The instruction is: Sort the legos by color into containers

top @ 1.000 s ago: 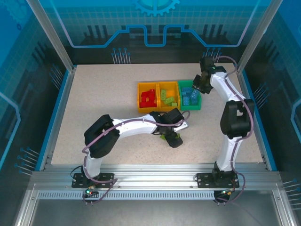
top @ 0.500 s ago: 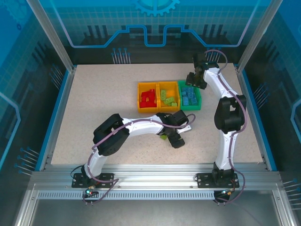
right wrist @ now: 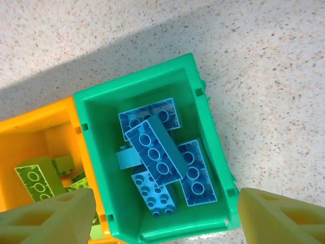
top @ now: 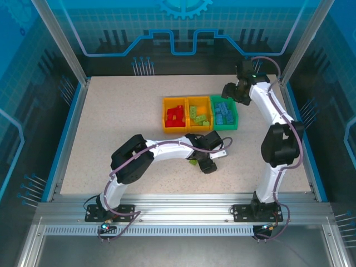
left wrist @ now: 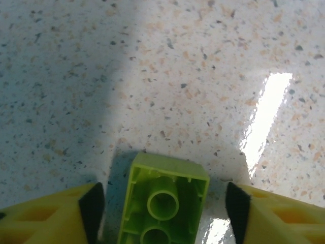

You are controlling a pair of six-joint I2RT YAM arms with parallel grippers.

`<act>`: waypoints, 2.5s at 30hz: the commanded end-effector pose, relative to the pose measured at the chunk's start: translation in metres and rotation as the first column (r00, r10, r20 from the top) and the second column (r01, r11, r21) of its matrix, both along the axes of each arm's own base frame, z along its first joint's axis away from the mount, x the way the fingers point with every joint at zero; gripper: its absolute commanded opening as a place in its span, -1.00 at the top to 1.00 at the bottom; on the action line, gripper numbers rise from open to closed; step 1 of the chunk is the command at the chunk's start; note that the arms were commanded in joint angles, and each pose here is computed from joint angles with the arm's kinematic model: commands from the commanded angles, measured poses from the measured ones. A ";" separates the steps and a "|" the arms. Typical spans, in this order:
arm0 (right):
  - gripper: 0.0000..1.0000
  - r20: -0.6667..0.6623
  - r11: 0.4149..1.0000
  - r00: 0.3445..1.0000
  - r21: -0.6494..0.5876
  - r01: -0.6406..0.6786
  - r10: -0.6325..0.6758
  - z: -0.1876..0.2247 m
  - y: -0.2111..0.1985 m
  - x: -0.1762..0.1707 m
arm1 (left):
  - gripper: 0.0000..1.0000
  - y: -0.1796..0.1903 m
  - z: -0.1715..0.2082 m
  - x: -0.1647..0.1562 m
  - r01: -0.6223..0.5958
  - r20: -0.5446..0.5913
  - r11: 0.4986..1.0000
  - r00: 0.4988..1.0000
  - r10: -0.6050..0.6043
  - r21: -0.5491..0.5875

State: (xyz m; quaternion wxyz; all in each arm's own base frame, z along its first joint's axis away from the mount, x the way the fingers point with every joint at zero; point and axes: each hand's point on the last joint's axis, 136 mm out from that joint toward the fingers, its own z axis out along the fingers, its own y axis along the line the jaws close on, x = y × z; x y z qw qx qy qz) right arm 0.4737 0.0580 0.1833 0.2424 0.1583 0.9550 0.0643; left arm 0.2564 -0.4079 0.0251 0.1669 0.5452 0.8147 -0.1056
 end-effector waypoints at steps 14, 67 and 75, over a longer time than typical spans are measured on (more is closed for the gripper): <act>-0.52 0.063 0.993 0.993 0.064 0.100 -0.104 0.030 -0.034 -0.049 | 0.42 -0.009 -0.002 -0.010 0.028 -0.042 0.999 0.999 -0.029 -0.025; -0.68 -0.427 0.987 0.902 0.106 0.123 -0.067 -0.142 0.180 -0.233 | -0.97 0.090 0.190 0.240 -0.811 -0.227 0.393 0.521 0.823 -0.434; -0.57 -0.469 0.995 0.881 0.045 0.092 -0.060 -0.166 0.188 -0.223 | -0.98 0.149 0.188 0.203 -0.859 -0.239 0.306 0.426 0.873 -0.411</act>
